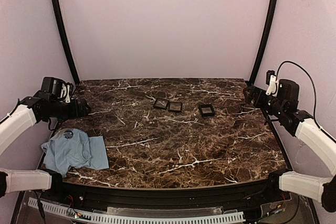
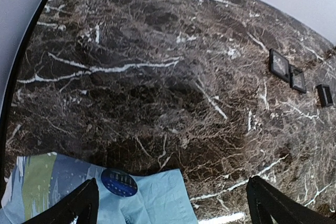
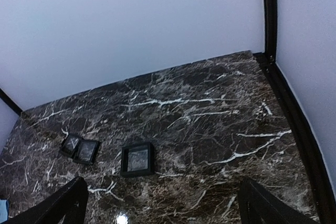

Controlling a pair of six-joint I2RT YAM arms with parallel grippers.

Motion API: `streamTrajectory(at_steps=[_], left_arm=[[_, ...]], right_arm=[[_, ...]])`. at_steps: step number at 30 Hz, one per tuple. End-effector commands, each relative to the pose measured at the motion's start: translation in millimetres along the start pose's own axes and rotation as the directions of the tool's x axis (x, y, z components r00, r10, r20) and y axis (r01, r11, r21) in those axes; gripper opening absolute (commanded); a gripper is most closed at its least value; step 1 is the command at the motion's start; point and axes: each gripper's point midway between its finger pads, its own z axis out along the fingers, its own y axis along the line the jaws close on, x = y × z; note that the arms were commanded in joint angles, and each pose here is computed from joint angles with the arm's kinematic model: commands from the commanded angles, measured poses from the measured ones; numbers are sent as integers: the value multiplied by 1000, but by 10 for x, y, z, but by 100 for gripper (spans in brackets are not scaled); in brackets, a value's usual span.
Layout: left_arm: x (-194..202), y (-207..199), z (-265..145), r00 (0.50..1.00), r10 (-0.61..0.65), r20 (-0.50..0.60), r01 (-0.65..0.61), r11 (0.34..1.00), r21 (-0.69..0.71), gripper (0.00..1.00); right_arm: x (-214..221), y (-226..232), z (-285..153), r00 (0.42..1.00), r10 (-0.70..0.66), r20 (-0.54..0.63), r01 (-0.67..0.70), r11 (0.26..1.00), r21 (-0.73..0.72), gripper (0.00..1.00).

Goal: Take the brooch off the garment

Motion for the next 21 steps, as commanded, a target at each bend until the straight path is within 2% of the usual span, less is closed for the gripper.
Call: streamTrajectory(at_steps=[1,4,7,11,16,21], left_arm=[[354,234,59,992,-32,-122,11,985,-170,100],[597,349,116,980,-41,-196,-9,969,-248,100],[715,396,184,975,-70,-212,11,963,-268,98],[800,376,344,963,-95,-252,27,965,-260,84],[942,402,489,946,-107,-306,21,962,-272,59],[957,508,483,944,-93,-316,-17,944,-329,45]], right_arm=[[195,337,112,996,-47,-76,40,995,-88,99],[341,454,223,992,-66,-108,56,994,-97,99],[427,569,293,991,-72,-109,58,991,-121,98],[433,699,352,994,-64,-93,49,987,-155,98],[483,743,395,993,-65,-99,47,985,-167,98],[531,657,390,994,-61,-93,48,991,-129,98]])
